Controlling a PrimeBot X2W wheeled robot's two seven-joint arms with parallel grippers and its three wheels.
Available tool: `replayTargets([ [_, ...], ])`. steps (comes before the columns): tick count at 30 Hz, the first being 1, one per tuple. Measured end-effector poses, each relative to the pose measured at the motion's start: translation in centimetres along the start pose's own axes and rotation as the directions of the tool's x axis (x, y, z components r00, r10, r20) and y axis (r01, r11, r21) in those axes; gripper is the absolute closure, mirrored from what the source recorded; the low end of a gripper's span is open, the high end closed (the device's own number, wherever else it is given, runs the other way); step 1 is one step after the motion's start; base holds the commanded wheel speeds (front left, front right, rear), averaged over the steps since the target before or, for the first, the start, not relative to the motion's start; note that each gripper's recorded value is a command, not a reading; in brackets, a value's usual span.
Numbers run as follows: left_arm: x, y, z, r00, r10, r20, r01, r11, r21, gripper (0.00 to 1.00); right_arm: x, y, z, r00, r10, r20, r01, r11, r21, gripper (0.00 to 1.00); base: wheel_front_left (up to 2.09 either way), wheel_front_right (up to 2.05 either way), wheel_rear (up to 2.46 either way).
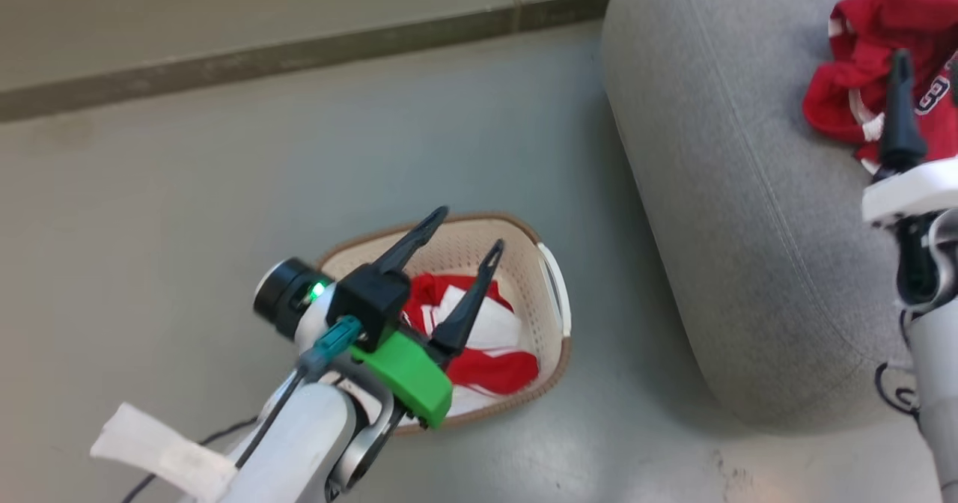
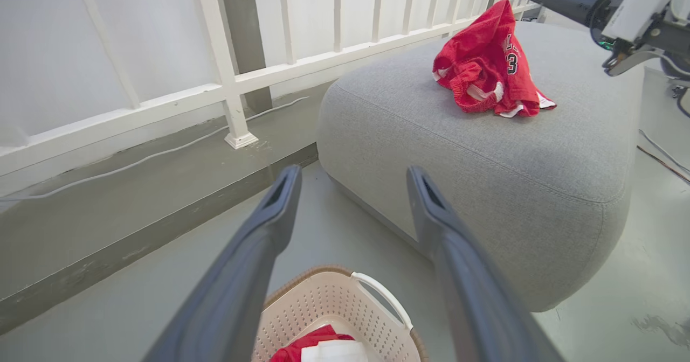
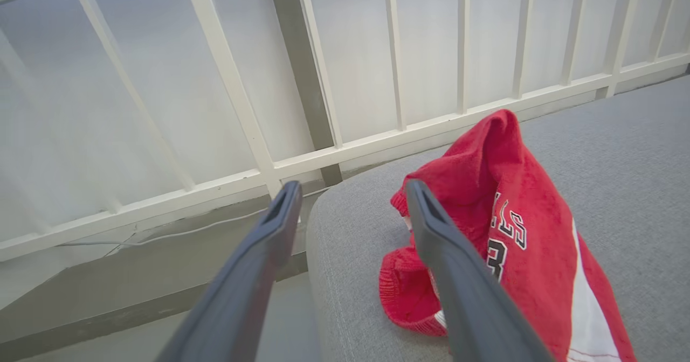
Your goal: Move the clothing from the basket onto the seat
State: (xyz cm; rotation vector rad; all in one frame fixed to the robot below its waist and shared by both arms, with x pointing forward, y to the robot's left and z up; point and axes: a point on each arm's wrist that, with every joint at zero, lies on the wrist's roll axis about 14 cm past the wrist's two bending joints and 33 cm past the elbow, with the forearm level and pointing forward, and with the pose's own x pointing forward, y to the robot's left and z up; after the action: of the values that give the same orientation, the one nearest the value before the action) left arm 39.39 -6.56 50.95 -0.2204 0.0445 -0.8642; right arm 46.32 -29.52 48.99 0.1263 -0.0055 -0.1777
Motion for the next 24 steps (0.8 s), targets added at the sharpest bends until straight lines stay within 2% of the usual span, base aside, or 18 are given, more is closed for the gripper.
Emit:
replayTargets([
  [10,-3.5,2.6,1.5,0.979,0.199,0.04,-0.199,0.98,-0.004,0.0,-3.0,6.4,1.2,0.985,0.166,0.047,-0.167,0.986,0.012,0.0,0.0,0.0,0.0],
  [17,-6.4,4.8,2.7,0.94,0.33,0.084,-0.331,0.944,-0.011,0.0,-5.1,10.4,1.8,0.959,0.272,0.073,-0.273,0.962,0.002,0.0,0.0,0.0,0.0],
  [24,-9.2,6.7,2.9,0.902,0.422,0.092,-0.423,0.906,0.0,0.0,-7.4,12.2,1.3,0.945,0.32,0.063,-0.321,0.947,0.005,0.0,0.0,0.0,0.0],
])
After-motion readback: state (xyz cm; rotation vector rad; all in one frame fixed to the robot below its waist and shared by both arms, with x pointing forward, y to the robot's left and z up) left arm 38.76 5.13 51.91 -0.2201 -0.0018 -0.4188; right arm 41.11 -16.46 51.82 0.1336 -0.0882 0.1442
